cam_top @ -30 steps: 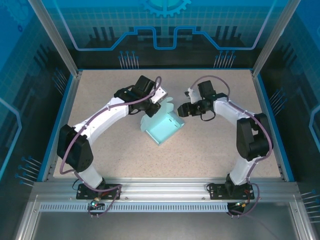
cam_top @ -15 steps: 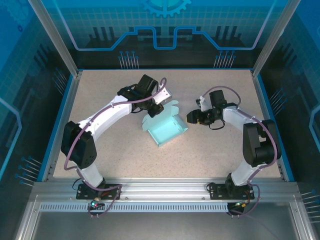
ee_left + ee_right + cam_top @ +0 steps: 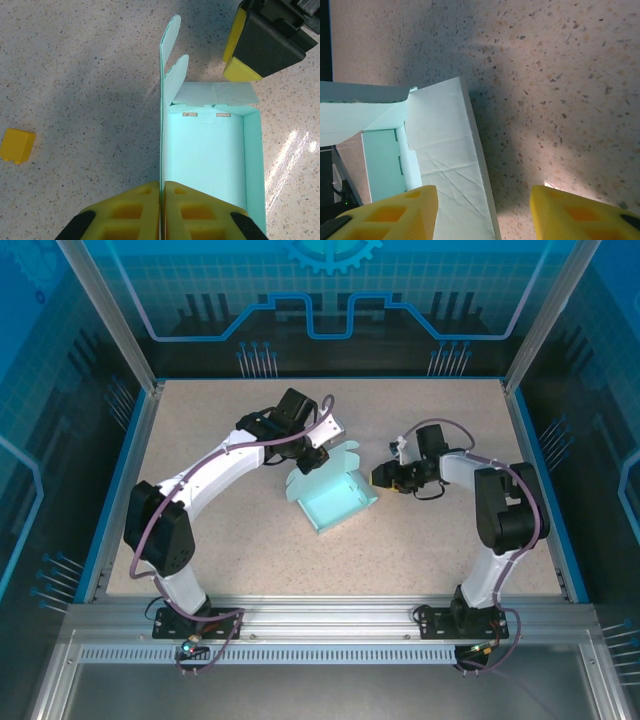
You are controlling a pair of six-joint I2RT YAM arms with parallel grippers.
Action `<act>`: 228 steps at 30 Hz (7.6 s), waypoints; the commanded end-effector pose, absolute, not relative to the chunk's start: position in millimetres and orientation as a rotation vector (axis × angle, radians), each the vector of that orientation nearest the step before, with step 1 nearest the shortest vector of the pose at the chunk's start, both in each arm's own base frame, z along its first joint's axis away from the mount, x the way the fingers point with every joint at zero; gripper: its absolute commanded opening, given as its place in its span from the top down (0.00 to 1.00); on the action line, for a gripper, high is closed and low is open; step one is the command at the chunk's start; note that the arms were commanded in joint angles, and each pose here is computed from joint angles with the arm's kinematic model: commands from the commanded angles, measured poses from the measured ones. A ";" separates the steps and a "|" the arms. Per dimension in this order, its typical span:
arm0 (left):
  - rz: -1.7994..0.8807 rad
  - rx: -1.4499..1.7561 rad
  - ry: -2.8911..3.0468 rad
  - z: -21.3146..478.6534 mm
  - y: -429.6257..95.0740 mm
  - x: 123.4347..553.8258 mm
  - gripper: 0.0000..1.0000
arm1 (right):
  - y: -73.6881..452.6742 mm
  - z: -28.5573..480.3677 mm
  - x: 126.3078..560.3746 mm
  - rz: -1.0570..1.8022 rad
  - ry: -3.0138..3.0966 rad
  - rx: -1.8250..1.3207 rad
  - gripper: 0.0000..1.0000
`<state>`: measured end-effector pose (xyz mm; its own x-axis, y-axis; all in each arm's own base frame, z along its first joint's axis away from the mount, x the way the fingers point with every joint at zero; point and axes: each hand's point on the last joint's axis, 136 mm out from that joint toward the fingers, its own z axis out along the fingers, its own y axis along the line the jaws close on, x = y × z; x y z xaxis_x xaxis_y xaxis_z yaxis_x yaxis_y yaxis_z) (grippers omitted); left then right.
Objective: Fold the paper box
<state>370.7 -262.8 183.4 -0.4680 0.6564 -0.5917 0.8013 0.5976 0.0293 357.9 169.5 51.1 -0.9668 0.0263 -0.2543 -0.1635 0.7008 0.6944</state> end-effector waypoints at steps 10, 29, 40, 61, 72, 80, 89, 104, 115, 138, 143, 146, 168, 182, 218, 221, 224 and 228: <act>-0.374 1.178 2.227 192.2 -272.2 370.4 0.88 | 190.5 50.0 352.4 1.242 2.636 -0.153 0.55; -0.359 1.171 2.224 195.0 -270.5 371.2 0.88 | 186.9 43.9 348.6 1.198 2.666 -0.161 0.53; -0.356 1.170 2.227 194.2 -270.9 371.5 0.88 | 204.4 49.1 345.9 1.300 2.628 -0.203 0.55; -0.355 1.159 2.236 194.1 -271.9 371.2 0.88 | 217.1 60.2 336.9 1.201 2.648 -0.296 0.65; -0.351 1.130 2.257 193.0 -271.5 371.9 0.88 | 226.6 53.8 329.0 1.012 2.677 -0.349 0.70; -0.340 1.117 2.268 193.1 -270.0 372.1 0.88 | 230.6 41.4 325.3 0.753 2.690 -0.410 0.72; -0.310 1.108 2.277 193.0 -266.5 373.3 0.88 | 221.1 32.3 323.4 0.421 2.685 -0.486 0.78; -0.313 1.105 2.295 184.8 -265.4 371.9 0.88 | 190.3 16.4 315.9 -0.131 2.687 -0.546 0.87; -0.326 1.107 2.311 176.8 -267.5 372.1 0.88 | 173.9 5.5 311.6 -0.376 2.676 -0.554 0.92; -0.313 1.115 2.326 172.7 -268.4 376.6 0.88 | 204.5 23.1 314.3 0.025 2.714 -0.579 0.82; -0.312 1.122 2.324 172.0 -268.6 376.4 0.88 | 205.9 41.2 318.1 0.147 2.706 -0.538 0.73; -0.311 1.124 2.322 172.3 -268.5 376.5 0.88 | 205.2 47.8 320.3 0.206 2.706 -0.520 0.67; -0.313 1.126 2.319 173.6 -268.9 377.2 0.88 | 209.6 50.5 351.3 0.472 2.676 -0.572 0.72; -0.324 1.127 2.312 176.1 -271.4 377.6 0.88 | 205.9 34.5 344.4 0.297 2.699 -0.617 0.91; -0.301 1.092 2.318 179.6 -271.3 388.2 0.89 | 211.8 30.0 327.6 0.011 2.664 -0.641 0.87; -0.302 1.090 2.316 179.9 -271.8 388.9 0.89 | 214.0 32.0 333.6 0.050 2.663 -0.646 0.87; -0.300 1.090 2.316 180.2 -271.5 388.7 0.89 | 213.7 26.7 335.7 0.021 2.679 -0.670 0.88; -0.294 1.091 2.317 179.5 -270.7 389.1 0.89 | 216.8 16.4 331.6 0.011 2.700 -0.701 0.91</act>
<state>390.1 -260.9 180.3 -0.5083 0.6524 -0.5621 0.7569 0.6498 0.0698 350.2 211.9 43.7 -0.8069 -0.4015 -0.4333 -0.3996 0.9112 -0.1001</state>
